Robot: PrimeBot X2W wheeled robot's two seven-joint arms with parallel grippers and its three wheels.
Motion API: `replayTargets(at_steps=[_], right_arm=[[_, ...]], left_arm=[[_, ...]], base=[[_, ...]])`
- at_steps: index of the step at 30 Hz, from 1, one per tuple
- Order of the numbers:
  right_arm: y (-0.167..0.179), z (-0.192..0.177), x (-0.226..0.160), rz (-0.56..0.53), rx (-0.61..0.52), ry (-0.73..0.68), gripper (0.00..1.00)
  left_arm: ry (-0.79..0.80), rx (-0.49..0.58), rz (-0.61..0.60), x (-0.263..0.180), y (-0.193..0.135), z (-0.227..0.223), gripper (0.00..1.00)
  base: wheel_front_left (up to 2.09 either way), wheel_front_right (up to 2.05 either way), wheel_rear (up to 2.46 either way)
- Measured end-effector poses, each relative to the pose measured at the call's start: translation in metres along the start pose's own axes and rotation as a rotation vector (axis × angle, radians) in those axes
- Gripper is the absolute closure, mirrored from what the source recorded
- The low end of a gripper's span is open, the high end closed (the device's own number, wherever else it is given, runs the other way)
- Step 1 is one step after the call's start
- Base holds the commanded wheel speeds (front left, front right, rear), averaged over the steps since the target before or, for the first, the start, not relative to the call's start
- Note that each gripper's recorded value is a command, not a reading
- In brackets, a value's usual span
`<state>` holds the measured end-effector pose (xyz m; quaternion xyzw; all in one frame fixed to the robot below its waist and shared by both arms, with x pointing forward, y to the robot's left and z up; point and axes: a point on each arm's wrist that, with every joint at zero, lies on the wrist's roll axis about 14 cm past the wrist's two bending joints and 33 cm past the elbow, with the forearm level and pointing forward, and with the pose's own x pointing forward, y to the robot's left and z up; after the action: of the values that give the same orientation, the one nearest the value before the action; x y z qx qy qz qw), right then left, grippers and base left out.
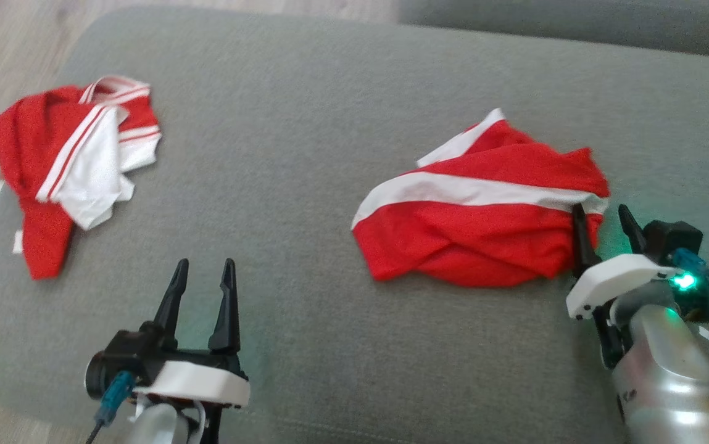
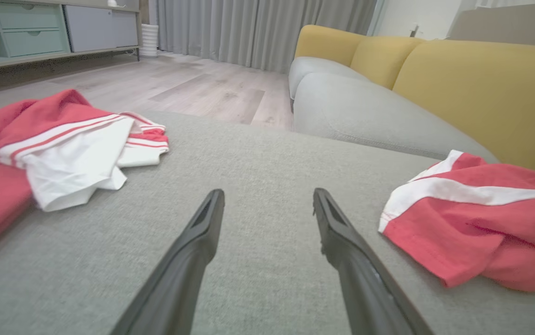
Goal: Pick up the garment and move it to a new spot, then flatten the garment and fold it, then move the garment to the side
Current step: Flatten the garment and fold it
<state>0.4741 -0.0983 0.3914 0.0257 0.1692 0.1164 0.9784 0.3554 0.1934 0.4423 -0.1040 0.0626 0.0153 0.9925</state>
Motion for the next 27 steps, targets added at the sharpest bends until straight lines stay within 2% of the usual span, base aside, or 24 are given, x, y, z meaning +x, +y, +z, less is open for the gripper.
replayTargets(at_steps=[4, 9, 10, 11, 17, 22, 25, 27], right_arm=[[0.004, -0.030, 0.011, 0.010, -0.025, 0.090, 0.00], [0.004, -0.026, 0.029, 0.008, -0.035, 0.092, 0.01], [0.003, -0.026, 0.031, 0.007, -0.035, 0.093, 0.46], [0.002, -0.026, 0.031, 0.003, -0.032, 0.093, 0.98], [-0.009, -0.021, 0.019, -0.031, 0.000, 0.078, 1.00], [-0.030, -0.017, -0.012, -0.084, -0.009, 0.040, 1.00], [-0.042, 0.002, -0.027, -0.111, -0.047, -0.029, 1.00], [-0.053, 0.031, -0.039, -0.131, -0.115, -0.111, 1.00]], left_arm=[[0.030, -0.003, 0.052, -0.005, 0.015, -0.009, 0.00], [0.054, -0.008, 0.086, -0.008, 0.025, -0.016, 0.00], [0.056, -0.009, 0.086, -0.008, 0.025, -0.017, 0.00], [0.058, -0.009, 0.083, -0.007, 0.024, -0.017, 0.00], [0.044, -0.012, 0.041, -0.002, 0.011, -0.014, 0.00], [0.021, -0.022, -0.021, 0.004, -0.008, -0.007, 0.00], [0.008, -0.038, -0.066, 0.007, -0.023, -0.004, 0.00], [0.012, -0.048, -0.113, 0.004, -0.039, -0.005, 0.00]], base=[[0.00, 0.00, 0.00], [0.00, 0.00, 0.00], [0.00, 0.00, 0.00], [0.00, 0.00, 0.00], [0.00, 0.00, 0.00], [0.00, 0.00, 0.00], [0.00, 0.00, 0.00], [0.00, 0.00, 0.00]])
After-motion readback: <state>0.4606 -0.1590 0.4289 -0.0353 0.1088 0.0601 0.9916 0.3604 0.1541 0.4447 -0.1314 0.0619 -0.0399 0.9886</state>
